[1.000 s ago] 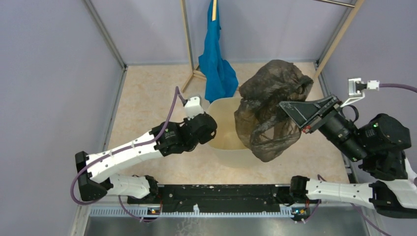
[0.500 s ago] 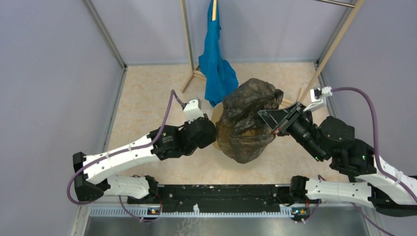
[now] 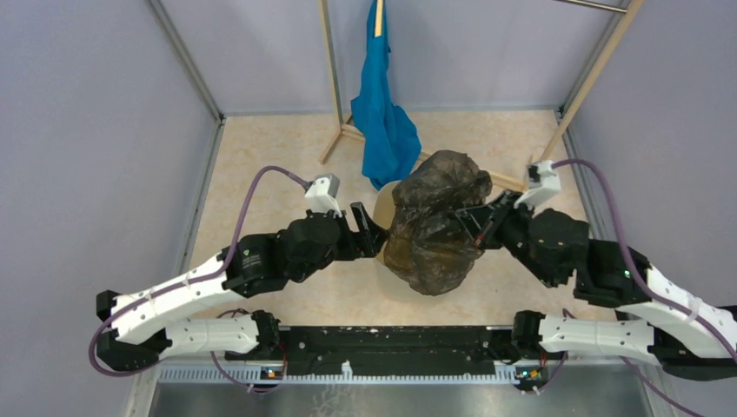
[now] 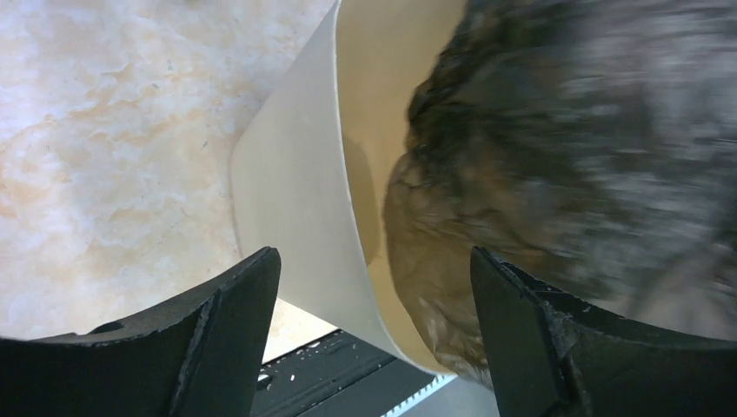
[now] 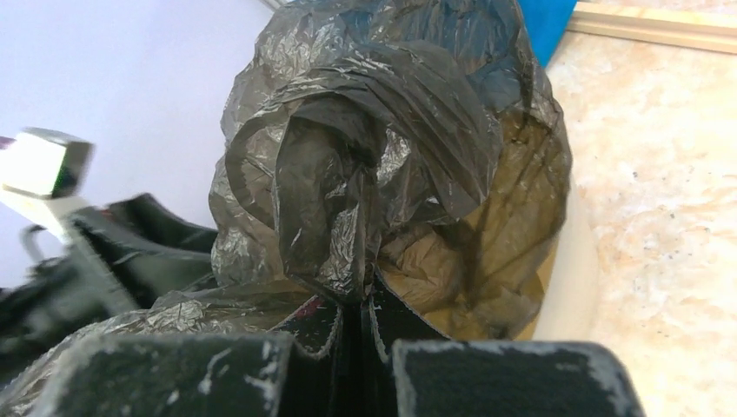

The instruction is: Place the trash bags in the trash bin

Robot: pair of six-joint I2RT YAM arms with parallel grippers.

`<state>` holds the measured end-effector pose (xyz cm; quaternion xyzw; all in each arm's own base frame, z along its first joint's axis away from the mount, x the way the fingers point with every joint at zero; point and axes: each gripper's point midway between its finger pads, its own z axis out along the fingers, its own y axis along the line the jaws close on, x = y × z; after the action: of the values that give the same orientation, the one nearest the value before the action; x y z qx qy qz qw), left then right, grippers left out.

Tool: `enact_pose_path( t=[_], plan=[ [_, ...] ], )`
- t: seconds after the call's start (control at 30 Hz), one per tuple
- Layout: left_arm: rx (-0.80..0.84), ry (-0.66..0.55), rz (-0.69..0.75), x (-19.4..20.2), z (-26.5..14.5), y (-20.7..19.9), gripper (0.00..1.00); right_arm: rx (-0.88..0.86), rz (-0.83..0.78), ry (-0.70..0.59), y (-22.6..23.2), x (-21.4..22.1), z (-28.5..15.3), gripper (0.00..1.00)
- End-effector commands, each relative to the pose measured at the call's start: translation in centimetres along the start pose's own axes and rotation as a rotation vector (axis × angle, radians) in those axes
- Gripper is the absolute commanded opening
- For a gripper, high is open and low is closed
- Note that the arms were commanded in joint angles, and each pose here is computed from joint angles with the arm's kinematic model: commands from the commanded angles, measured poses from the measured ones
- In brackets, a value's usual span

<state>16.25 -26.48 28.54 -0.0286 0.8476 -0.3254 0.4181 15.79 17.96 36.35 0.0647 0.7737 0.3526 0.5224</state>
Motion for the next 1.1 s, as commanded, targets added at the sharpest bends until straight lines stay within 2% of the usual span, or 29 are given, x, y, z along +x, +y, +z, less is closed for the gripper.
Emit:
enact_pose_path(
  t=[0.0,0.1,0.23,0.4,0.5,0.67,0.87,0.97,1.07],
  plan=[
    [0.147,-0.038,0.054,-1.8,-2.6,-1.7,0.87,0.054,-0.207,0.08,0.9,1.8,2.3,0.0],
    [0.188,-0.05,0.05,-2.4,-4.2,-1.5,0.89,0.182,-0.372,0.104,-0.5,3.0,4.3,0.0],
    [0.225,-0.073,0.046,-3.1,-5.8,-1.2,0.92,0.267,-0.585,0.141,-1.6,4.6,6.6,0.0],
    [0.242,-0.084,0.043,-3.5,-6.6,-0.9,0.94,0.368,-0.72,0.209,-3.7,6.5,9.6,0.0],
    [0.259,-0.076,0.049,-3.3,-6.8,-1.2,0.94,0.353,-0.693,0.276,-5.1,8.2,11.3,0.0],
    [0.265,-0.073,0.054,-3.0,-6.6,-1.0,0.95,0.223,-0.625,0.349,-4.4,11.7,12.4,0.0],
    [0.288,-0.094,0.068,-3.4,-6.6,-1.6,0.96,0.158,-0.544,0.42,-4.2,15.0,12.6,0.0],
    [0.298,-0.107,0.078,-3.7,-6.6,-2.0,0.97,0.119,-0.487,0.431,-3.4,14.6,12.2,0.0],
    [0.321,-0.116,0.095,-4.1,-6.4,-2.9,0.98,0.038,-0.41,0.41,-1.1,12.3,11.5,0.0]
  ],
)
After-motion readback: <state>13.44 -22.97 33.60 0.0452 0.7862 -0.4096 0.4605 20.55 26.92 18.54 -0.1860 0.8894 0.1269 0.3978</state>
